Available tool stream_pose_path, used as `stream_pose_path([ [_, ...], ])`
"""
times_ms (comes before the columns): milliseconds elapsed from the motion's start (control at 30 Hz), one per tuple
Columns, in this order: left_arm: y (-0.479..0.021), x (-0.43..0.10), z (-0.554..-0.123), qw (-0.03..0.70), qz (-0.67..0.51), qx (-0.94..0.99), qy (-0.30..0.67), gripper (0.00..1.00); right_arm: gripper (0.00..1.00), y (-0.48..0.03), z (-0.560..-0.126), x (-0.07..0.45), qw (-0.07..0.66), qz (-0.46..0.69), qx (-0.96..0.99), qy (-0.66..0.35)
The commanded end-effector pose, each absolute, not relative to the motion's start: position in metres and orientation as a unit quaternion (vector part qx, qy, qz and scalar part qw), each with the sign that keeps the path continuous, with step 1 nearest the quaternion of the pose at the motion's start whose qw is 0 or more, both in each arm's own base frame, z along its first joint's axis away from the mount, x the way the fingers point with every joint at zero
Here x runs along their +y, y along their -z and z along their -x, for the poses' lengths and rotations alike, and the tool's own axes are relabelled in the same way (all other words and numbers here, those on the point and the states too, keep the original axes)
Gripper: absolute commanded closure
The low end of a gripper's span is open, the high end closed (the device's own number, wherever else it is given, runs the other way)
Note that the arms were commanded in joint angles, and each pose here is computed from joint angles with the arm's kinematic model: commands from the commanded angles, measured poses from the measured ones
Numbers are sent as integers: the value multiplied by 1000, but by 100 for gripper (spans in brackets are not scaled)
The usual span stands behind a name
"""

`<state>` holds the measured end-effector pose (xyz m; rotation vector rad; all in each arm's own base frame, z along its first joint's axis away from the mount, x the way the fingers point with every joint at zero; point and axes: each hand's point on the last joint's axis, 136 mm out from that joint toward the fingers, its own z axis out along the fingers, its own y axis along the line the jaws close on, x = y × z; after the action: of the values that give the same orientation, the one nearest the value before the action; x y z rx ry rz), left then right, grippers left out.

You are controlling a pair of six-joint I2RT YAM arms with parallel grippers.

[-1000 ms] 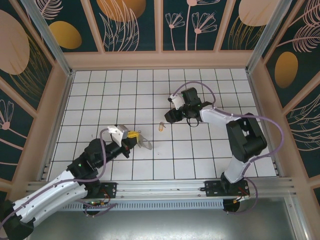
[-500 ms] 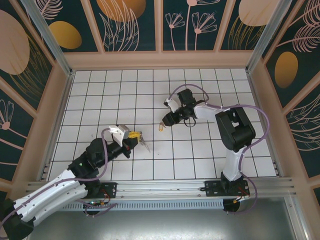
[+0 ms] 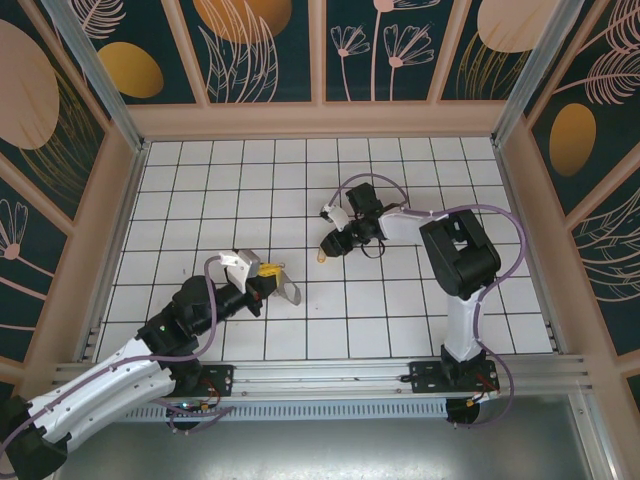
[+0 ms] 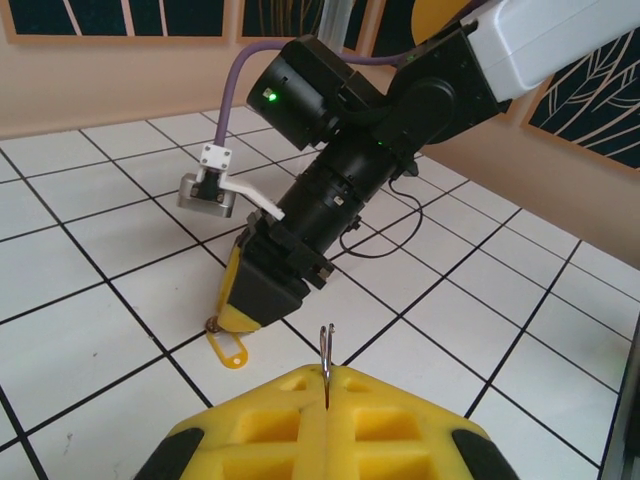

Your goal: Put the keys on the keyring

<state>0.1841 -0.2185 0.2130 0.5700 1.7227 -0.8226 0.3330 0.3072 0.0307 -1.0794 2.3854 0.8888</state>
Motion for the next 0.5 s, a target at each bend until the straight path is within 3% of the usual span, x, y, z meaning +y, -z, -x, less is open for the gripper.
stream_pose_path([
  [0,-233,-221,-181,565,-240,700,365,100,72,-29,-341,313,192,380,848,-315],
  [467,-238,-219,-181,568,-238,698,366,100,100,-40,-342,312,204,384,845,-312],
])
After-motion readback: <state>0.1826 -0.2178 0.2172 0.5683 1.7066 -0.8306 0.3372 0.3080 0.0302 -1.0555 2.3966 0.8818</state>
